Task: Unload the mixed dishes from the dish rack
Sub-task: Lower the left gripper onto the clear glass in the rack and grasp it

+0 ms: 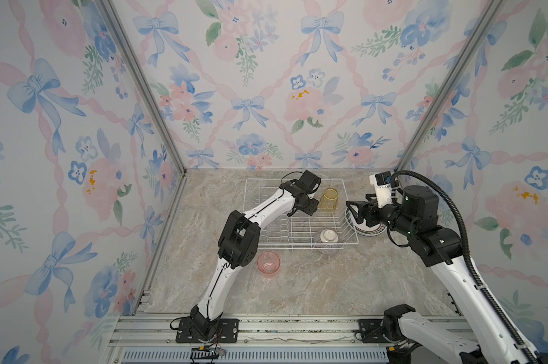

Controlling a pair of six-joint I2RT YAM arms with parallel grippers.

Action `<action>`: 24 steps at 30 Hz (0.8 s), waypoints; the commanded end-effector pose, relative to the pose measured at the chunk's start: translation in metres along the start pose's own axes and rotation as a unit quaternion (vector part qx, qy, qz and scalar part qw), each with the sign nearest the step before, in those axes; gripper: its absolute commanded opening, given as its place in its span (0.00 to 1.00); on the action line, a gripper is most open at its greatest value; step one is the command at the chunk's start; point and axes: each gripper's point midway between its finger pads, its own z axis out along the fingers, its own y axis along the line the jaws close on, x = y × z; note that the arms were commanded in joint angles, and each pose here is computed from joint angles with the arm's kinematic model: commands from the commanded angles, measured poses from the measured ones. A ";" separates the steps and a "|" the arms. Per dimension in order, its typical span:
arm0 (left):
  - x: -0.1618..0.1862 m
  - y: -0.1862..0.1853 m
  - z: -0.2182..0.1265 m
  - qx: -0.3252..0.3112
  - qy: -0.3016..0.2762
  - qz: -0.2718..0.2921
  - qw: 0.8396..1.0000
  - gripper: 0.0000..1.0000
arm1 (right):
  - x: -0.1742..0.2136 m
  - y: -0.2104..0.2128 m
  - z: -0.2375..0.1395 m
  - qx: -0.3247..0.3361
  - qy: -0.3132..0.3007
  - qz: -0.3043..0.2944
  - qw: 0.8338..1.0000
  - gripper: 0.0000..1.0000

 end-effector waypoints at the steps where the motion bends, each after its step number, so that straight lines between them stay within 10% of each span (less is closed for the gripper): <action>1: 0.008 0.000 0.004 0.012 0.016 -0.003 1.000 0.49 | 0.004 -0.001 0.004 -0.004 0.001 0.011 1.000 0.84; 14: -0.035 0.011 -0.065 0.089 -0.053 -0.054 0.993 0.46 | 0.014 0.010 0.016 -0.082 0.000 0.094 0.992 0.83; 24: -0.068 0.004 -0.124 0.227 -0.128 -0.087 0.961 0.46 | 0.021 0.024 0.030 -0.231 0.001 0.213 0.949 0.80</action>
